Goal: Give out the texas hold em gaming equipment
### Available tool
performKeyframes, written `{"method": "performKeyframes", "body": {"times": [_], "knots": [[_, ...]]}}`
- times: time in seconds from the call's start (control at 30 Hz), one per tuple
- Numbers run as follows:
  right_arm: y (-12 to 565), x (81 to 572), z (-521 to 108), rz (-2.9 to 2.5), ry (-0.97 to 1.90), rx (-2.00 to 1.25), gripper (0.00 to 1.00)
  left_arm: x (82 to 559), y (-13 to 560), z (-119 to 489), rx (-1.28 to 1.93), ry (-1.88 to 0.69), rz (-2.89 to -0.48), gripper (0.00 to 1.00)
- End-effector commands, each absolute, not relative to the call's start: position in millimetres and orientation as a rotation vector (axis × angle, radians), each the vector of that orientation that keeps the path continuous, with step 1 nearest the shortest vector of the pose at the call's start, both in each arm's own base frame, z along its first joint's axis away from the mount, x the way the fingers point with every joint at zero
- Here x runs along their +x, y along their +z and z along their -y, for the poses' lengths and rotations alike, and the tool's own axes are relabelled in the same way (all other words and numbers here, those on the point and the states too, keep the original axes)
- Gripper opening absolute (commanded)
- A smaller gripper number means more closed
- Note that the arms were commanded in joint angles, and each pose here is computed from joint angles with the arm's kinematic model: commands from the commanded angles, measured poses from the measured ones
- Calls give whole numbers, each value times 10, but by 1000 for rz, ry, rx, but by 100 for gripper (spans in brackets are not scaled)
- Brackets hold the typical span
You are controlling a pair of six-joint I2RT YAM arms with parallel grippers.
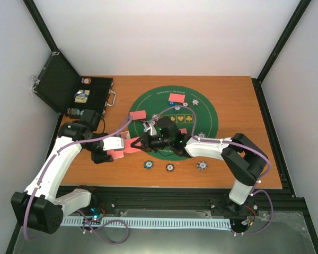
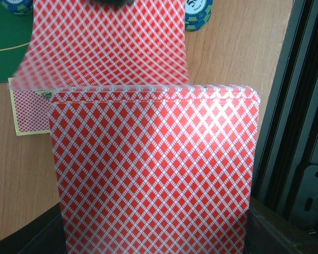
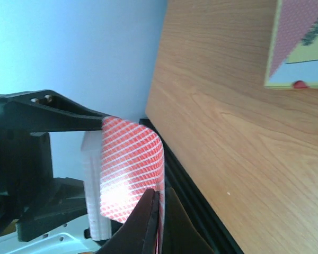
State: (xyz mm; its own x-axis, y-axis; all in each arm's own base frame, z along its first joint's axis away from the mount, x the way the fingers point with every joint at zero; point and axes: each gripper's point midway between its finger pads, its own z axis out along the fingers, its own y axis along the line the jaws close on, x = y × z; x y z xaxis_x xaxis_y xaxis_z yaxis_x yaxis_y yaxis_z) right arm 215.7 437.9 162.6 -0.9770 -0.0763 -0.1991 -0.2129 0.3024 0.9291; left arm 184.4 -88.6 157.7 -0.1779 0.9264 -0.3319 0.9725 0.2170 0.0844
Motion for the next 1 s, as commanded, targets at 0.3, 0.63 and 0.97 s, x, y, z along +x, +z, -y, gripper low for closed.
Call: {"method": "performKeyframes", "body": {"times": [0.3, 0.63, 0.97], "knots": [[1604, 3229, -3872, -2462, 1578, -201, 3, 1911, 1751, 931, 1762, -182, -2118, 1], [932, 4354, -3931, -2594, 1451, -134, 3, 1921, 1759, 937, 1757, -186, -2120, 1], [715, 4702, -4069, -2635, 1438, -127, 3, 1907, 1706, 922, 1768, -183, -2127, 1]]}}
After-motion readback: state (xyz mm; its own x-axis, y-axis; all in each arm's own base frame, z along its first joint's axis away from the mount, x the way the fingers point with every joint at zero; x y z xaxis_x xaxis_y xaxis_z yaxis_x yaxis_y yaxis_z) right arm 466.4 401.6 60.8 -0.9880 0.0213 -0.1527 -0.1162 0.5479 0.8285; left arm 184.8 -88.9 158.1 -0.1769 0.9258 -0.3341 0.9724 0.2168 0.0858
